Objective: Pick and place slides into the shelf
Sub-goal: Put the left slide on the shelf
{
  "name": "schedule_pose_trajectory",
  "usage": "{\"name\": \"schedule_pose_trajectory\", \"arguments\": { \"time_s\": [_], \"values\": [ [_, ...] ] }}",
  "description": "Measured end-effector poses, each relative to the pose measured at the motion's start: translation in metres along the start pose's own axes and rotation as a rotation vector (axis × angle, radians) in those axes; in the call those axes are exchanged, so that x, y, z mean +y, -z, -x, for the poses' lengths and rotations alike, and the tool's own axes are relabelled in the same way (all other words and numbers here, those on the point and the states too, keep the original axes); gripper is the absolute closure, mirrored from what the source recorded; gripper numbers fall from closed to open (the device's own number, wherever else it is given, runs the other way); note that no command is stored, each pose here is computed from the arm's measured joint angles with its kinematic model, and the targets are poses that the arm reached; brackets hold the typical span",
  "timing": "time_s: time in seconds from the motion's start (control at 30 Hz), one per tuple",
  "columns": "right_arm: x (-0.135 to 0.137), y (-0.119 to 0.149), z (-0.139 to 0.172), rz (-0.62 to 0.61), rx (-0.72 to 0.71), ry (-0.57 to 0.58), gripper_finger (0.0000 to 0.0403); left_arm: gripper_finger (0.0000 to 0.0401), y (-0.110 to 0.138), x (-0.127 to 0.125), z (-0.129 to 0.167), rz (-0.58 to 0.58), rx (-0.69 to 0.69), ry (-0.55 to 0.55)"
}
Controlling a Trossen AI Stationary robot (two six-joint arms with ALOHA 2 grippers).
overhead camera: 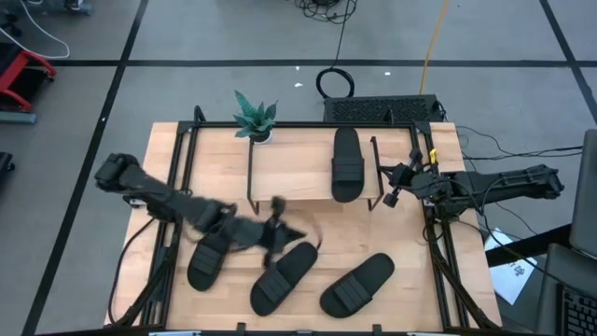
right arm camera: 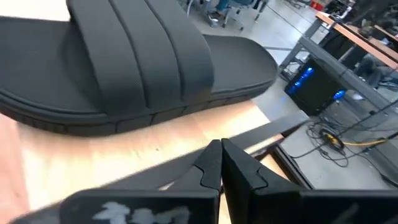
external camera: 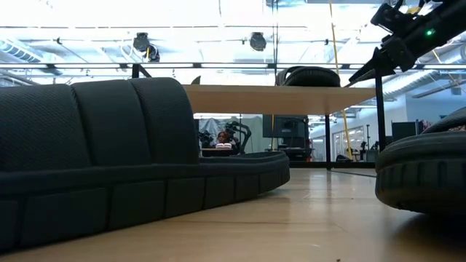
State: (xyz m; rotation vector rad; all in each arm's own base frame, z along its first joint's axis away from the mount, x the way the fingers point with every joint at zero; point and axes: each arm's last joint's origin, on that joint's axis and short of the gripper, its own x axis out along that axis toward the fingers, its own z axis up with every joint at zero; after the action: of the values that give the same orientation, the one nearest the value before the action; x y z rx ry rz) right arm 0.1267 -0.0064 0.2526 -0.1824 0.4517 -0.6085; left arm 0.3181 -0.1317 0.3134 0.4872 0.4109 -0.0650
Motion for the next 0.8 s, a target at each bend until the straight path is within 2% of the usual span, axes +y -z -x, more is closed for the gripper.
{"name": "schedule_pose_trajectory", "arguments": {
  "time_s": [0.1, 0.2, 0.37, 0.53, 0.7, 0.8],
  "values": [
    [0.001, -0.002, 0.0, -0.003, -0.013, -0.039, 0.0403, 0.0401, 0.009, -0.022, 0.02, -0.039, 0.064, -0.073],
    [0.002, -0.003, 0.0, -0.006, -0.027, -0.07, 0.0403, 0.0401, 0.026, -0.029, 0.034, 0.024, 0.07, -0.107],
    [0.003, -0.008, 0.0, 0.003, -0.07, -0.092, 0.0403, 0.0401, 0.082, -0.034, 0.039, 0.098, 0.078, -0.118],
    [0.002, -0.011, 0.001, -0.01, -0.097, -0.094, 0.0403, 0.0401, 0.124, -0.025, 0.05, 0.148, -0.052, -0.085],
    [-0.001, -0.013, 0.005, -0.007, -0.134, -0.091, 0.0403, 0.0401, 0.144, -0.012, 0.074, 0.179, -0.253, -0.007],
    [-0.002, -0.014, 0.007, 0.006, -0.149, -0.109, 0.0403, 0.0401, 0.153, -0.006, 0.089, 0.208, -0.298, -0.027]
  ]
}}
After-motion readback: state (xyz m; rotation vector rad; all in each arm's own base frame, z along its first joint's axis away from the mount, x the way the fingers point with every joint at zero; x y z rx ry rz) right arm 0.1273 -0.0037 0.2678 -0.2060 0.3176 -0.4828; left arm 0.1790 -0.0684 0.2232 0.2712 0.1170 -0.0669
